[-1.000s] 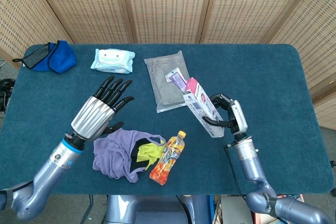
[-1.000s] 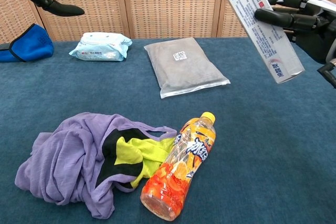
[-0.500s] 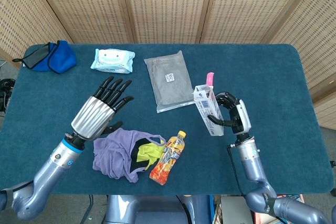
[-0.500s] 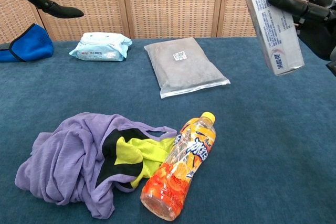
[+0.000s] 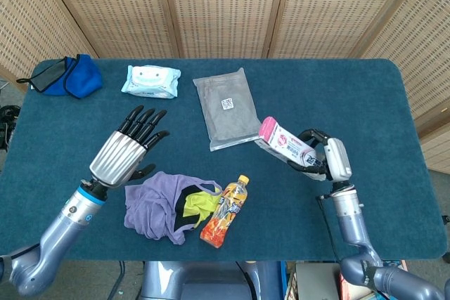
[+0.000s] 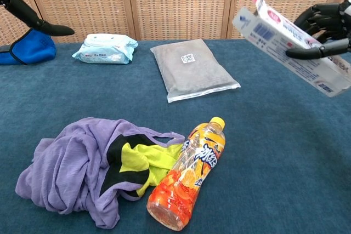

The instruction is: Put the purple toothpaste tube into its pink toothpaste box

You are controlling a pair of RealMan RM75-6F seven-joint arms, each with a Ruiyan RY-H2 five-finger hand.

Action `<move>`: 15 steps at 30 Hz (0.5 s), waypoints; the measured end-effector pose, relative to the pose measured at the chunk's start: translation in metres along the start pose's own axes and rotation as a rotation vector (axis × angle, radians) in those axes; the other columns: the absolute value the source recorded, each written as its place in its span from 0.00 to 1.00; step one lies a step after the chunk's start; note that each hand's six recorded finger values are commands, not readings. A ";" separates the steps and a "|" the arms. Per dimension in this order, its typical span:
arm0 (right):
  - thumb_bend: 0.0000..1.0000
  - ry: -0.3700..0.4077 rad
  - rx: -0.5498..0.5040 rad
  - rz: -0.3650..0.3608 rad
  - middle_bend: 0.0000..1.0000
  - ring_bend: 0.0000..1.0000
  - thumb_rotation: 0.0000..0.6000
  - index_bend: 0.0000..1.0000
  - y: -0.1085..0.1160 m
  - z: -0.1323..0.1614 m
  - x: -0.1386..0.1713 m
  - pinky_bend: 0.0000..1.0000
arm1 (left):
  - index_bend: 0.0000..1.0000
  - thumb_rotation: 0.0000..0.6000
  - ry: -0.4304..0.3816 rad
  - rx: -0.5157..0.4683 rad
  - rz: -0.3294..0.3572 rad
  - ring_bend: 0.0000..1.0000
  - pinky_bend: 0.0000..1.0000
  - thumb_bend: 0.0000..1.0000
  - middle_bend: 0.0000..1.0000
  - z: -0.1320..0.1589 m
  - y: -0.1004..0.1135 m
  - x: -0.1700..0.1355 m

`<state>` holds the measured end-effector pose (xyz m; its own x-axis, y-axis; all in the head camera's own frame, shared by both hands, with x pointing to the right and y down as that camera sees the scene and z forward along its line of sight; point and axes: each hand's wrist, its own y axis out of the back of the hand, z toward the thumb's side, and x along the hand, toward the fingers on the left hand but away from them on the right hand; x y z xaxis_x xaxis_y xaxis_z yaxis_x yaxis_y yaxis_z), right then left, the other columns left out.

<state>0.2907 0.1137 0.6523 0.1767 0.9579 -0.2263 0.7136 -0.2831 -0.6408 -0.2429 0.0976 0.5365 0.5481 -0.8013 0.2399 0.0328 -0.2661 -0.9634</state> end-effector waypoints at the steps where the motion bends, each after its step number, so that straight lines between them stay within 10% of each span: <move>1: 0.07 -0.005 0.064 0.001 0.54 0.45 1.00 0.59 0.002 -0.004 0.003 0.52 | 0.23 1.00 0.003 0.000 -0.004 0.00 0.00 0.23 0.00 -0.002 -0.002 -0.001; 7: 0.07 -0.055 0.361 0.027 0.53 0.45 1.00 0.59 0.014 -0.033 0.031 0.52 | 0.23 1.00 0.026 -0.005 -0.027 0.00 0.00 0.23 0.00 -0.012 -0.014 -0.012; 15: 0.07 -0.131 0.434 0.063 0.53 0.45 1.00 0.59 0.021 -0.063 0.063 0.52 | 0.23 1.00 0.067 -0.043 -0.030 0.00 0.00 0.23 0.00 -0.033 -0.030 -0.036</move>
<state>0.3591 0.1712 0.6706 0.1031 0.9320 -0.3475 0.3490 -0.3610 -0.8648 -0.2910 0.1168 0.5610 0.4901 -0.8262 0.2778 0.0116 -0.3124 -0.9499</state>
